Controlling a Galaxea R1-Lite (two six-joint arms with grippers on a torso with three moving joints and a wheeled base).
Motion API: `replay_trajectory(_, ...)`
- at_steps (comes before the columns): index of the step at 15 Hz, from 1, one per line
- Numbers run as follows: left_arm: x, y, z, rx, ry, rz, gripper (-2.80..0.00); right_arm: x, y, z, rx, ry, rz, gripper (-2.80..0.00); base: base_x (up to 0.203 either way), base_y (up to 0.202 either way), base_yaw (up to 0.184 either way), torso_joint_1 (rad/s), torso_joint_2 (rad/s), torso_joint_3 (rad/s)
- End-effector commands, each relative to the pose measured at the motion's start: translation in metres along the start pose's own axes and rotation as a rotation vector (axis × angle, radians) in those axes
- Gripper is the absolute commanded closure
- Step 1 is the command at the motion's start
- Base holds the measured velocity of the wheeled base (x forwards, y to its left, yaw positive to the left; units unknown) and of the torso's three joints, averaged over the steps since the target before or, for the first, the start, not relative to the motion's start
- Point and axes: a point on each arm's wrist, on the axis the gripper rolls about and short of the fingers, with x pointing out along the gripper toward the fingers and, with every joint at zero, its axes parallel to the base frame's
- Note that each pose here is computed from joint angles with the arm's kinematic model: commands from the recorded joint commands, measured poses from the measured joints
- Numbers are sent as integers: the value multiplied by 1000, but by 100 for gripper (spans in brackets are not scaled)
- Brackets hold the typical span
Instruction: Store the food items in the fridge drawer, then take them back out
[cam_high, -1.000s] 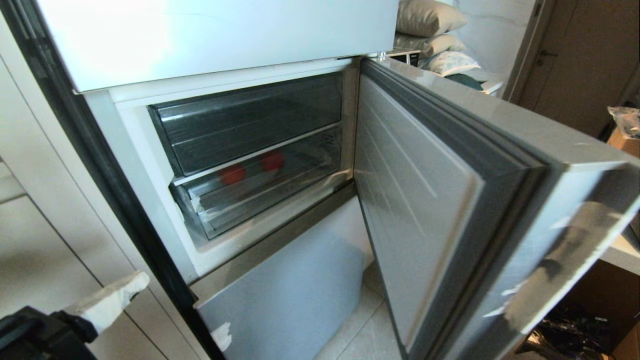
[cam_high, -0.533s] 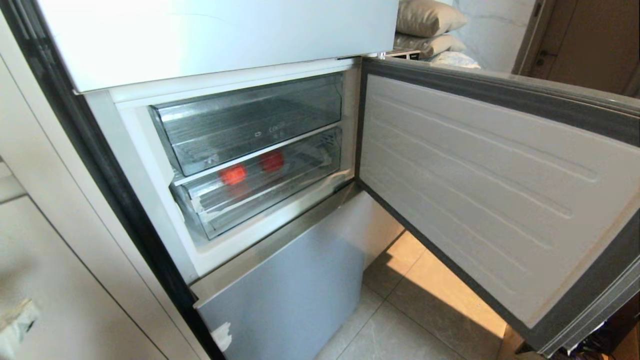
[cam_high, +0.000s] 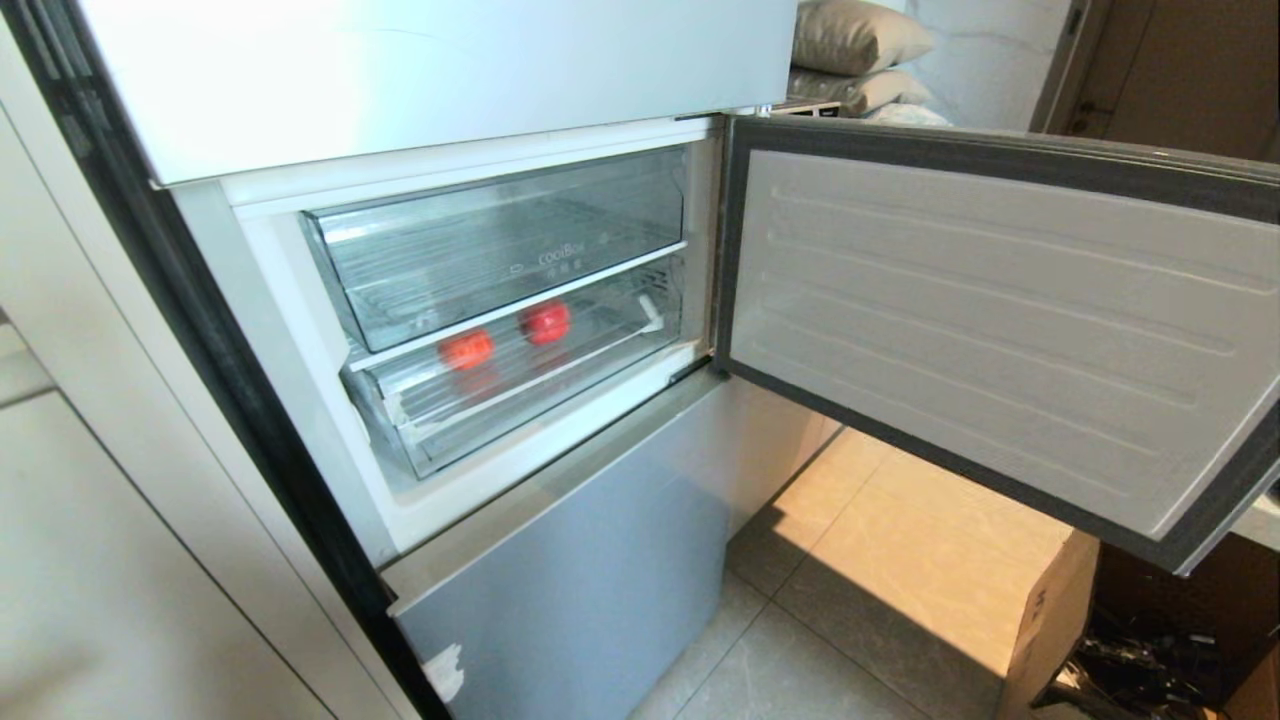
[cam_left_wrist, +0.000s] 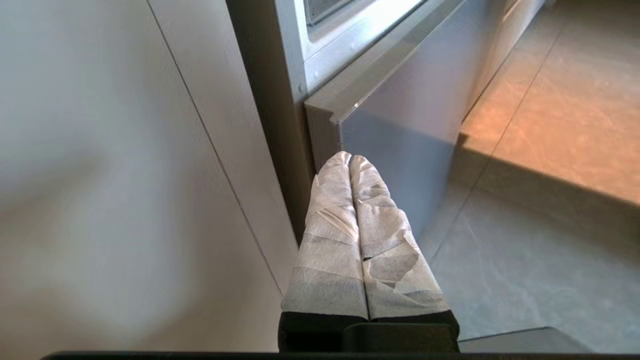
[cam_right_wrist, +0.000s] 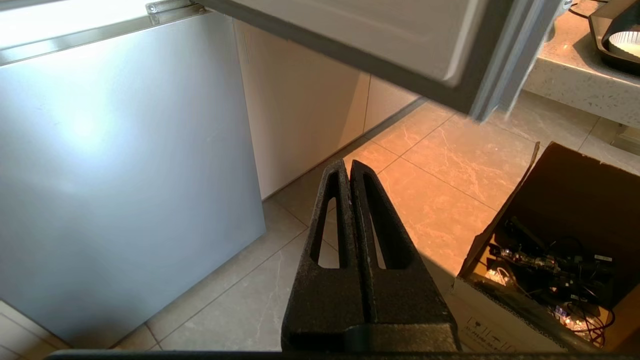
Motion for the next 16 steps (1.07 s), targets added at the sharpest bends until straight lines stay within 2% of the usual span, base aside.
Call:
replay_trajectory(1, -3, 0, -3, -96, -38, 36, 0, 0, 0, 0, -1, 1, 0, 0, 0, 0, 0, 0, 0, 0)
replay_trajectory(4, -3, 0, -3, -107, -39, 43, 0, 0, 0, 0, -18, 3, 3, 0, 0, 0, 0, 0, 0, 0)
replay_trajectory(16, -3, 0, -3, -107, -39, 44, 0, 0, 0, 0, -6, 1, 2, 0, 0, -1, 6, 0, 0, 0)
